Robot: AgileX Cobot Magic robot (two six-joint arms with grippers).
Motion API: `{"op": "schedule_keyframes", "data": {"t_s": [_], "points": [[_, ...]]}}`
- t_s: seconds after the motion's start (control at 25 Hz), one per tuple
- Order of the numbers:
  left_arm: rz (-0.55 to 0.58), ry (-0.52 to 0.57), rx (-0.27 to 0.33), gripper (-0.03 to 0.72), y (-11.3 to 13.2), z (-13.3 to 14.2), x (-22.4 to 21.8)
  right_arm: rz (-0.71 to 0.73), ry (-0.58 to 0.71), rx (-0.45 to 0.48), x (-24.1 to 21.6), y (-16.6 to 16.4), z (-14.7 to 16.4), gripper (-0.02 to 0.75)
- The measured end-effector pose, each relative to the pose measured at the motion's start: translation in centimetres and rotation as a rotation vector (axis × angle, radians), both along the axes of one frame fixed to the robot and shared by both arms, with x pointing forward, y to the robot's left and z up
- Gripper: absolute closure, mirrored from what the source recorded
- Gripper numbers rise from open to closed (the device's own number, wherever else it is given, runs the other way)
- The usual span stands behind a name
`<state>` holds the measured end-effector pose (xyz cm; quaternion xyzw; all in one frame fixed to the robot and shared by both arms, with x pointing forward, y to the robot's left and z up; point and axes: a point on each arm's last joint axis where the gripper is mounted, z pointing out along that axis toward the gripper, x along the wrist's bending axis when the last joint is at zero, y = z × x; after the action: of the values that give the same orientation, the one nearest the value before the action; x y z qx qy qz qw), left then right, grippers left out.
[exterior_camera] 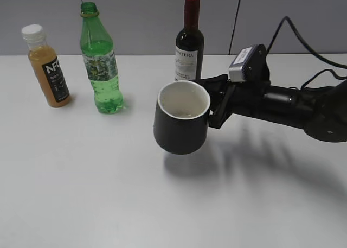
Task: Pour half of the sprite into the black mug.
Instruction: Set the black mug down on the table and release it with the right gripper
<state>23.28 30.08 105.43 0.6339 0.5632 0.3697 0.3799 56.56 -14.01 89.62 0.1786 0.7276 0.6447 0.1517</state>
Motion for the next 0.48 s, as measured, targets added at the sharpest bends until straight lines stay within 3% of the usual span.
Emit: {"op": "schedule_keyframes", "data": {"t_s": [0.48], "points": [[0.0, 0.0, 0.0, 0.452, 0.0, 0.0, 0.0, 0.132, 0.014, 0.005, 0.0, 5.6, -2.6, 0.706]]}}
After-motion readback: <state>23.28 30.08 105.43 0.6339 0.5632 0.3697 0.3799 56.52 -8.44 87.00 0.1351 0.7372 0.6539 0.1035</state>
